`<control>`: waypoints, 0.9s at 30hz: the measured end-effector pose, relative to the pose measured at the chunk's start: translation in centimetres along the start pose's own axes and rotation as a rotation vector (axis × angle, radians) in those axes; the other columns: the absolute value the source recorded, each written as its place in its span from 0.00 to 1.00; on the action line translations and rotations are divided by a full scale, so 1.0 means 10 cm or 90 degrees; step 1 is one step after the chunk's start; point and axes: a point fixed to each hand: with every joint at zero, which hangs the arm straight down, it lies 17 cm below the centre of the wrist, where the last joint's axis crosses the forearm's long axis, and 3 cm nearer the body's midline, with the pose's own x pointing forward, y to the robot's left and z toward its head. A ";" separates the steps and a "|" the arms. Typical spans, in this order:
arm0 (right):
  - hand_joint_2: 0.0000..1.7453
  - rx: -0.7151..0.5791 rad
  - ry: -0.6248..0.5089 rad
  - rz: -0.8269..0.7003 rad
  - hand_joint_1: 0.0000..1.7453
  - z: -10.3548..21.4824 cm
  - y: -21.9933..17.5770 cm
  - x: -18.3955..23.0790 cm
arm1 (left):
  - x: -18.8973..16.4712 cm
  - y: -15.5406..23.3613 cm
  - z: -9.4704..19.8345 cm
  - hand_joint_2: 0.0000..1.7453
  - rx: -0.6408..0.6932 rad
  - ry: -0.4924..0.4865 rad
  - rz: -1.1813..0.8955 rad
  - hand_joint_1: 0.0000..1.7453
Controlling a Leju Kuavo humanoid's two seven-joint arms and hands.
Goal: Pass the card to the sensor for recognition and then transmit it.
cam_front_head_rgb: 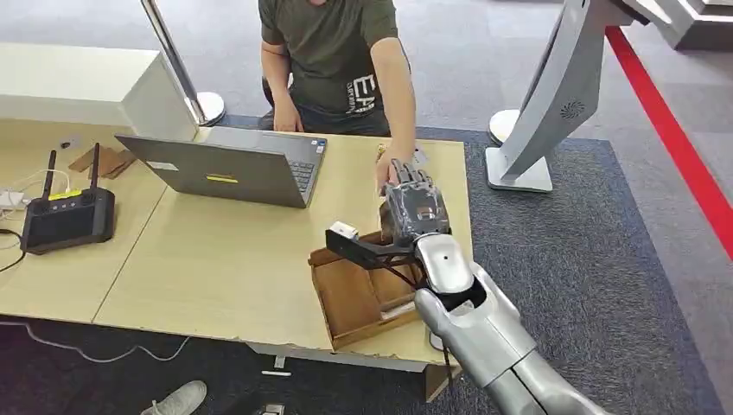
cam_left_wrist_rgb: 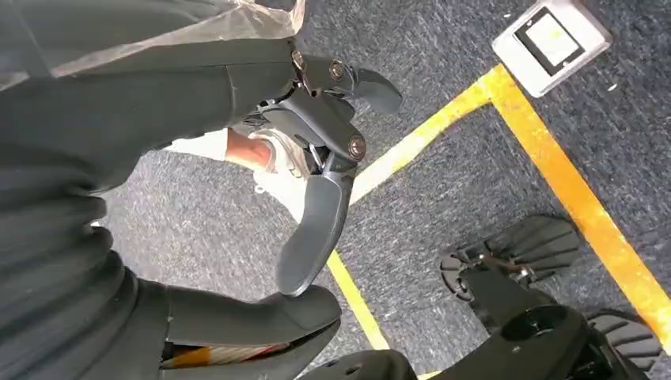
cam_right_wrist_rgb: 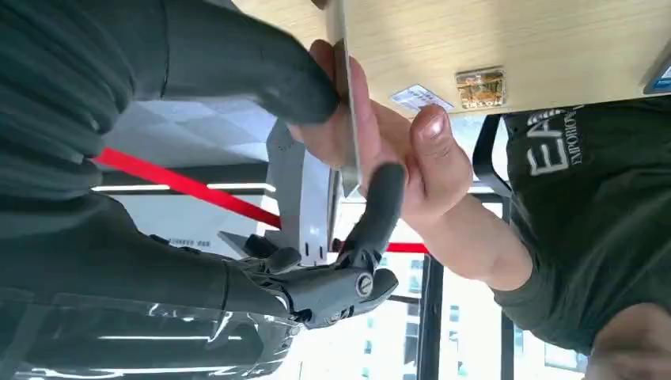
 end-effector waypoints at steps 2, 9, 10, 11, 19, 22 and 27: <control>1.00 -0.006 0.005 0.002 0.00 -0.01 -0.01 -0.03 | 0.00 0.00 0.00 1.00 0.000 0.000 -0.002 0.00; 1.00 -0.077 0.034 -0.015 0.00 -0.03 -0.23 -0.18 | 0.01 -0.01 0.00 1.00 0.000 -0.001 -0.008 0.00; 1.00 -0.093 0.038 -0.037 0.00 -0.03 -0.28 -0.21 | 0.01 -0.01 0.00 1.00 0.000 -0.001 -0.009 0.00; 1.00 -0.115 0.039 -0.085 0.00 -0.02 -0.33 -0.24 | 0.01 -0.01 0.00 1.00 0.000 -0.001 -0.010 0.00; 1.00 -0.329 0.157 -0.688 0.00 0.27 -0.54 -1.33 | 0.00 0.00 -0.01 1.00 0.008 0.002 -0.015 0.00; 1.00 -0.410 0.273 -0.894 0.00 0.57 -0.23 -2.05 | -0.01 0.00 -0.01 1.00 0.009 0.005 -0.017 0.00; 1.00 -0.474 0.373 -0.955 0.00 0.96 0.10 -2.70 | -0.03 0.00 -0.01 1.00 0.008 0.006 -0.020 0.00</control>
